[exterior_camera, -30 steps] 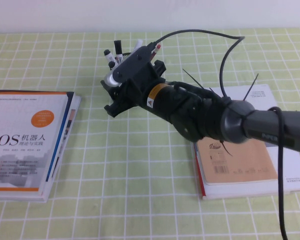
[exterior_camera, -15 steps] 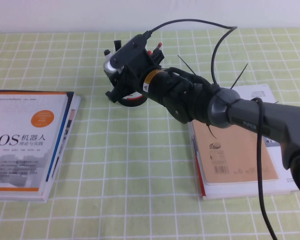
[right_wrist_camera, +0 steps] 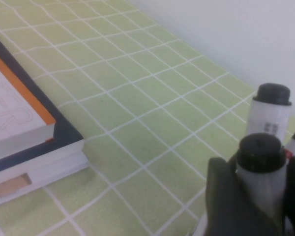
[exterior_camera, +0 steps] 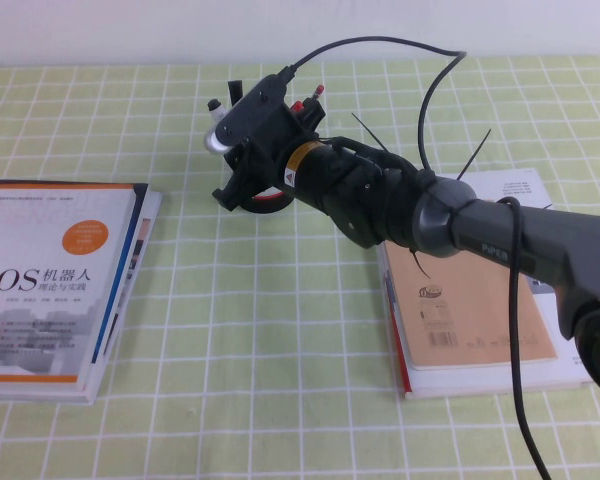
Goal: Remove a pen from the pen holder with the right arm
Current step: 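Take a marker out of the pen holder and lay it on the table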
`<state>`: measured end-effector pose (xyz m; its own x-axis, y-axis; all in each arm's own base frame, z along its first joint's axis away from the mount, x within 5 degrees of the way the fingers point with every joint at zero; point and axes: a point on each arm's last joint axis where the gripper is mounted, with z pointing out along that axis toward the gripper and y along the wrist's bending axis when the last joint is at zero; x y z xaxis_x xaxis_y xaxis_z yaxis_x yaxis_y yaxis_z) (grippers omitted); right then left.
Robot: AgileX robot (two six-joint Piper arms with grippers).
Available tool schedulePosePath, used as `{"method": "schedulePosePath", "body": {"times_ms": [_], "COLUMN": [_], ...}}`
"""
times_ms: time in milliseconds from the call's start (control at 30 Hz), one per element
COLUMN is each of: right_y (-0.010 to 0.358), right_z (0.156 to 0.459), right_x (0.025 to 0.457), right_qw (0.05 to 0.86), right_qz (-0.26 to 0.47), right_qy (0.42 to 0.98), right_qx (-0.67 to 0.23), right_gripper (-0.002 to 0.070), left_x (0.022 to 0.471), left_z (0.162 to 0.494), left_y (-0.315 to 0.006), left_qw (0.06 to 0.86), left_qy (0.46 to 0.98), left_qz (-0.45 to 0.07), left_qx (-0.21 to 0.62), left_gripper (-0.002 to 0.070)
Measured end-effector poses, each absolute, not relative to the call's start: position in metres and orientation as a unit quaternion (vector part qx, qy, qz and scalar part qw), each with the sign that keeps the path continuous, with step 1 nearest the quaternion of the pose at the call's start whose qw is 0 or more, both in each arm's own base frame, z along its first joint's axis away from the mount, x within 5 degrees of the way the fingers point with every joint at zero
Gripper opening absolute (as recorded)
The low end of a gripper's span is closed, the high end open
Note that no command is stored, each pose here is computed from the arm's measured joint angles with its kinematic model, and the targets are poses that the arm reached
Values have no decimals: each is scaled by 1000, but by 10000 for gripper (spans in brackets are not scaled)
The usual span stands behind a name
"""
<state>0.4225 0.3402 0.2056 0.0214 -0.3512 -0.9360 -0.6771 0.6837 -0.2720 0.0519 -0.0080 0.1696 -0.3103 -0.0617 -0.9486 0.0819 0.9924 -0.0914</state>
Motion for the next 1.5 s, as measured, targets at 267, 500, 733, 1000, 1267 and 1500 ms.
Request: {"method": "schedulePosePath", "body": {"times_ms": [267,500,733,1000,1267,1500], "right_y": [340,339,338,328,311,294], "right_z": [206,208,214,271,330,361], "right_x": [423,424,423,412,394,377], "right_qw": [610,620,620,639,641,610], "right_qz": [126,125,124,129,160,172], "right_qy": [681,672,673,667,683,721], "right_qx": [-384,-385,-384,-361,-312,-279], "right_gripper": [176,111,111,111,111,111], "left_x": [52,52,52,52,52,52], "left_z": [170,170,170,170,170,170], "left_y": [-8,-8,-8,-8,-8,-8], "left_qw": [587,587,587,587,587,587], "left_qy": [807,807,807,807,807,807], "left_qz": [-61,-61,-61,-61,-61,-61], "left_qx": [6,6,6,6,6,6], "left_gripper": [-8,-8,-8,-8,-8,-8]}}
